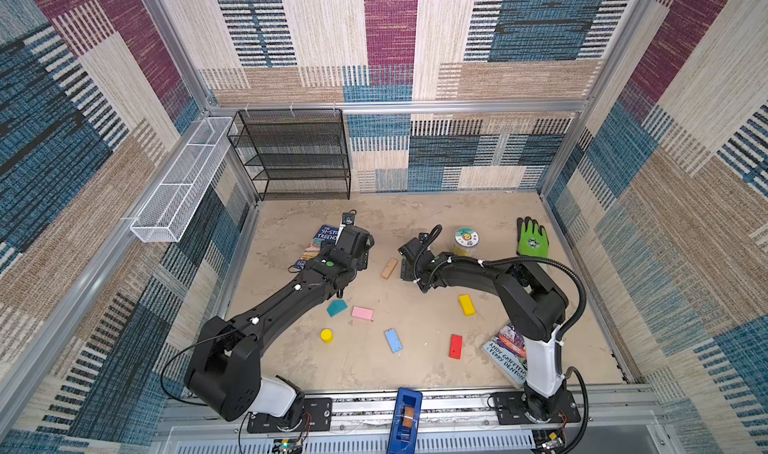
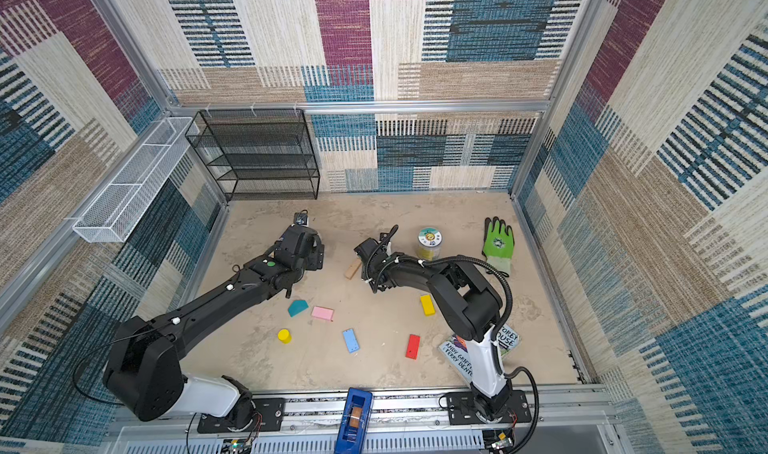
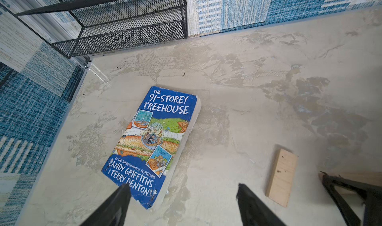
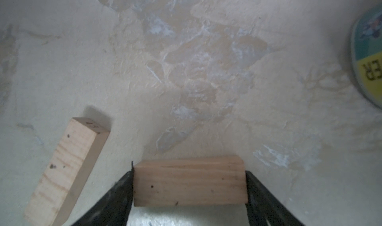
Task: Build the wood block tower
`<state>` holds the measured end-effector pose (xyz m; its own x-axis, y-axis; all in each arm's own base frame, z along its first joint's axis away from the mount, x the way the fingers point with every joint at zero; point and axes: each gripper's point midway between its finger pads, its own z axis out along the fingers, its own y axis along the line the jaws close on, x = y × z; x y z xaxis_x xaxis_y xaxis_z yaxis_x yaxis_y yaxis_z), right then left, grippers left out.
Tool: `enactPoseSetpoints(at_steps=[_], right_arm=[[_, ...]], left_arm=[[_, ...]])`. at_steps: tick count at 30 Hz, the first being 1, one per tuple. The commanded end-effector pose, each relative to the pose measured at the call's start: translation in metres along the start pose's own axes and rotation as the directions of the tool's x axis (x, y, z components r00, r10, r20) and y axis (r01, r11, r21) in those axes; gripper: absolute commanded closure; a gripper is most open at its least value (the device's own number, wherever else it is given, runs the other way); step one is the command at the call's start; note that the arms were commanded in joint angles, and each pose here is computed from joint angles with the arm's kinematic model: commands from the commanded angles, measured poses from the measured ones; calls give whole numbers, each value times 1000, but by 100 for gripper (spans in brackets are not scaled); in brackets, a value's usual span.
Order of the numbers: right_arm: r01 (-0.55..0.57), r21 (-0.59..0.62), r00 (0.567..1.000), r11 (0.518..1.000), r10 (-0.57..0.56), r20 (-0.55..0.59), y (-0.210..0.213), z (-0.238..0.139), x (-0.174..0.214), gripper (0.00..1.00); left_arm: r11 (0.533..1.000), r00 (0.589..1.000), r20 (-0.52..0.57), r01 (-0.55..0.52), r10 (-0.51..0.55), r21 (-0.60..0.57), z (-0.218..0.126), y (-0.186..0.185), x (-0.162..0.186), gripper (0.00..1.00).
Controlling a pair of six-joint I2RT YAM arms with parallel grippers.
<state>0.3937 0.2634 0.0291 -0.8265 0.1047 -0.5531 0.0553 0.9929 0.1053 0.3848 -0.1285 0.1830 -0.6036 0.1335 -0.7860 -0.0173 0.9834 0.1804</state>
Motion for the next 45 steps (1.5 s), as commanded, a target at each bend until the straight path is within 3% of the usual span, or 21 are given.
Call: enactPoseSetpoints(at_steps=[1, 9, 24, 40, 43, 45], right_arm=[[22, -5, 998, 1000, -22, -64, -1, 0, 13, 13], [21, -27, 998, 999, -22, -55, 3, -5, 8, 4], [-12, -12, 997, 1000, 11, -73, -2, -4, 15, 20], [-50, -17, 996, 999, 49, -81, -1, -8, 15, 22], [-48, -14, 995, 999, 47, -84, -1, -7, 16, 19], [-46, -13, 995, 999, 45, -86, -1, -7, 17, 11]], left_arm=[[1000, 1000, -5, -27, 27, -15, -1, 3, -1, 14], [999, 999, -22, -39, 38, -19, 2, 2, 2, 14], [998, 998, -39, -43, 41, -36, 3, 4, 4, 14], [998, 998, -51, -47, 45, -45, 5, 4, 6, 14], [998, 998, -53, -48, 46, -46, 6, 4, 6, 14], [998, 997, -55, -50, 47, -47, 7, 4, 7, 14]])
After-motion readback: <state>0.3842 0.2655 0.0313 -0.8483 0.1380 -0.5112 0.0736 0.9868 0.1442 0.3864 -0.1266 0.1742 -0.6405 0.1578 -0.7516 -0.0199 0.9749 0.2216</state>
